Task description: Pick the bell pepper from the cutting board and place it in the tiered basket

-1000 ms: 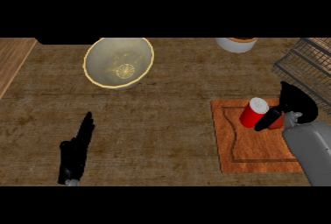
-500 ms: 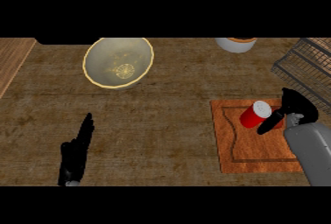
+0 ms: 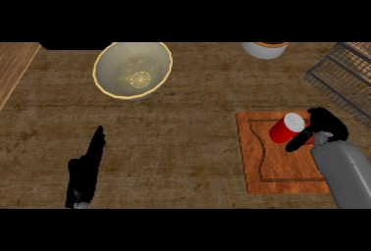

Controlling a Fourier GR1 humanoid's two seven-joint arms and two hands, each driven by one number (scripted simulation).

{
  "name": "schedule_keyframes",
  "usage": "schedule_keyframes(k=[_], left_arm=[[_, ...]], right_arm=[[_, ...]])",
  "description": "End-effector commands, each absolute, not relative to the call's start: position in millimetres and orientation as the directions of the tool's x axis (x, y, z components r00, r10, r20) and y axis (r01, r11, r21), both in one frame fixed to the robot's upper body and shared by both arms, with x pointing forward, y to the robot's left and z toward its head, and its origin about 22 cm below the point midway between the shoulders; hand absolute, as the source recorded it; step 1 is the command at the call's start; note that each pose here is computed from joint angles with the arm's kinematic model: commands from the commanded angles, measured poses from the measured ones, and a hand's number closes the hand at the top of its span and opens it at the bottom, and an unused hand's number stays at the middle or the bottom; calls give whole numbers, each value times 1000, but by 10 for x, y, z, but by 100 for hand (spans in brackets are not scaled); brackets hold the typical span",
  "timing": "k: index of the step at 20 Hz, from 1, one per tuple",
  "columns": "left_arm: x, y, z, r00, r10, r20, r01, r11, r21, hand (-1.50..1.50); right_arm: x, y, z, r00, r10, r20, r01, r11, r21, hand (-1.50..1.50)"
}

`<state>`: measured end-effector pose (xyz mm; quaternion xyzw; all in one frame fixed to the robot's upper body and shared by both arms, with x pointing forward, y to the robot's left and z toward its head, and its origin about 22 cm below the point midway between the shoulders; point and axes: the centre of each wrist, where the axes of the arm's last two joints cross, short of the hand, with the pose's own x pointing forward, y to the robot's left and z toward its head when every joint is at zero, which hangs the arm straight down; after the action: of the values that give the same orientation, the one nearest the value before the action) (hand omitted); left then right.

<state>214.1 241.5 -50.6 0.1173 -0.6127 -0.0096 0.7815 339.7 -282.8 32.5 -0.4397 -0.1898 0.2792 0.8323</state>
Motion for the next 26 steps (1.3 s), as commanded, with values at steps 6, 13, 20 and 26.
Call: schedule_keyframes(k=[6,13,20,26], left_arm=[[2035,2442,-446,274,-165,947,-131,970,207,0],[2092,2458,-593,273,-179,945,-113,970,216,0],[2047,2594,-526,295,-137,946,-177,965,195,0],[2024,2628,-562,284,-145,948,-167,966,198,0]], right_arm=[[3338,-2931,100,741,665,91,-295,445,-846,150],[3527,-2903,50,660,751,0,-304,267,-914,150],[2474,-4386,307,673,736,70,-222,291,-931,150],[2205,-4723,856,666,654,359,95,403,-910,150]])
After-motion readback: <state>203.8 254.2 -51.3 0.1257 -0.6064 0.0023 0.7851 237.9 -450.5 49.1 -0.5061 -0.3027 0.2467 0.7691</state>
